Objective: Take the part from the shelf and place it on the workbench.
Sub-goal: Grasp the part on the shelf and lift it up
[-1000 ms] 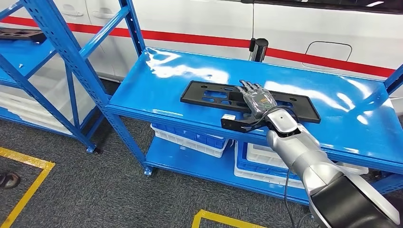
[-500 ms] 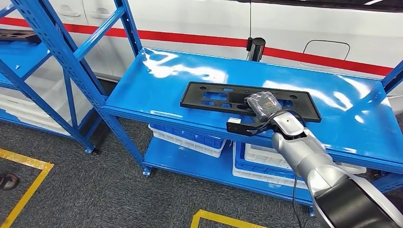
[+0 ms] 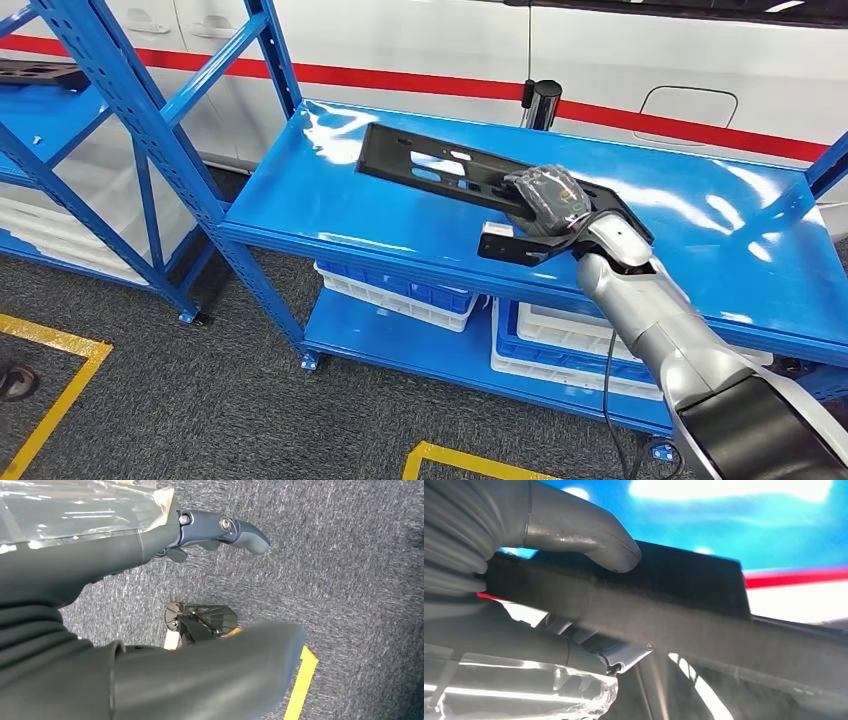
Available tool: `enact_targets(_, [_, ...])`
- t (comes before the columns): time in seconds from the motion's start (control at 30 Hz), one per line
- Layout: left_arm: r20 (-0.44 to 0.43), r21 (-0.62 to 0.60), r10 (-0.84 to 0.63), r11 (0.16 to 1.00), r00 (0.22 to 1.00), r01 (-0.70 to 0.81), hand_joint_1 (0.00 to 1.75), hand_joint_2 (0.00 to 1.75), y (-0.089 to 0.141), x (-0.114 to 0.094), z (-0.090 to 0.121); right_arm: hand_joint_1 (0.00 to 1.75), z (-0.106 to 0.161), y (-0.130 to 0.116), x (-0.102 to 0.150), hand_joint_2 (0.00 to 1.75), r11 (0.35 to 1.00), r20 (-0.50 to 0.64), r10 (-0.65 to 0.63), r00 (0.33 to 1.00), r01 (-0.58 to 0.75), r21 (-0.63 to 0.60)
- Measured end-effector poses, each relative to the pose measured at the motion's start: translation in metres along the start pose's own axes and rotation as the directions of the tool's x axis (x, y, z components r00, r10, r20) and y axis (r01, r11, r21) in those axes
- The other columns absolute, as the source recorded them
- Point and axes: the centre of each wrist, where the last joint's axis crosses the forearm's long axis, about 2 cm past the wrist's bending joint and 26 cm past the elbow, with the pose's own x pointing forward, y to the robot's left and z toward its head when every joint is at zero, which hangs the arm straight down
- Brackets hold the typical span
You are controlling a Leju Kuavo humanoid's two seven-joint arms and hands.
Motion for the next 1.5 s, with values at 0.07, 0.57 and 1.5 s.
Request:
enact_targets(0.07, [0.0, -0.002, -0.002, 1.0, 1.0, 0.002, 0.0, 1.75, 0.0, 0.0, 0.0, 1.75, -0.006, -0.016, 0.006, 1.75, 0.999, 0.04, -0.015, 0.999, 0.017, -0.046])
enact_targets(0.57, [-0.18, 0.039, -0.097, 0.994, 0.979, 0.106, 0.0, 1.75, 0.002, 0.001, -0.001, 1.75, 0.0, -0.06, 0.027, 1.75, 0.982, 0.158, -0.011, 0.987, 0.04, -0.185])
enact_targets(1.5, [-0.18, -0.053, -0.073, 0.997, 0.981, 0.064, 0.0, 1.75, -0.007, 0.006, -0.004, 1.75, 0.013, -0.017, 0.03, 1.75, 0.994, 0.138, 0.011, 0.99, 0.005, -0.113])
